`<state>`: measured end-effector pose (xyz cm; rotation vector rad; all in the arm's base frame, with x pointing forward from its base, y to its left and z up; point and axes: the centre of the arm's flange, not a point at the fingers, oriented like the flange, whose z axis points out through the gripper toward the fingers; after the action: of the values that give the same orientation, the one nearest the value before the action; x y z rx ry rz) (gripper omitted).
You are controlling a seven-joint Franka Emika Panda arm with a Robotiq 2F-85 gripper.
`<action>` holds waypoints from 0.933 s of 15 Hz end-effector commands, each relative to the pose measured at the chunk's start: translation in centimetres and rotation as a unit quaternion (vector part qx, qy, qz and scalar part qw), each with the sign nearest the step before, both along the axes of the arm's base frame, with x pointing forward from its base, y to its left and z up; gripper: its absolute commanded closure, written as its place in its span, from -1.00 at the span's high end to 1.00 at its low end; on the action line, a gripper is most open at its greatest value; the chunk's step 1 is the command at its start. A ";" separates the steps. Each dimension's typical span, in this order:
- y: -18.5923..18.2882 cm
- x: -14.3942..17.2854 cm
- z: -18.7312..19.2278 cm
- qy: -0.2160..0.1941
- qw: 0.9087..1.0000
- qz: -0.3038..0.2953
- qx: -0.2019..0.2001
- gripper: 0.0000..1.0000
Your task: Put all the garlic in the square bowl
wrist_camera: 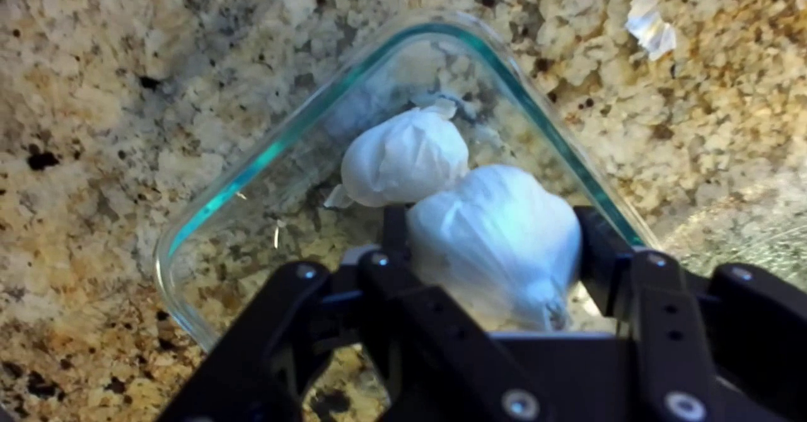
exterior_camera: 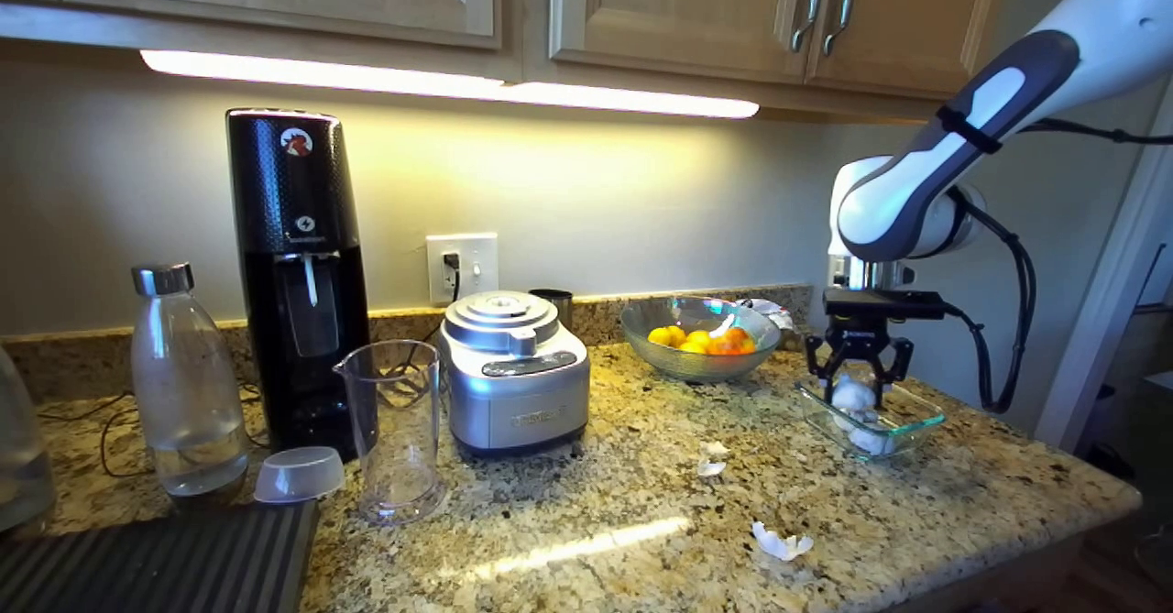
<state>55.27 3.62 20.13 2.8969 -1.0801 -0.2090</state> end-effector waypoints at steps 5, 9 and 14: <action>-0.6 -0.9 0.5 -0.009 0.999 -0.045 -0.008 0.93; -0.1 -1.4 3.2 -0.041 0.998 -0.044 -0.009 1.00; 2.0 -1.4 7.8 -0.095 0.995 -0.016 0.008 1.00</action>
<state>56.13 4.45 24.68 2.9236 -1.1707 -0.0343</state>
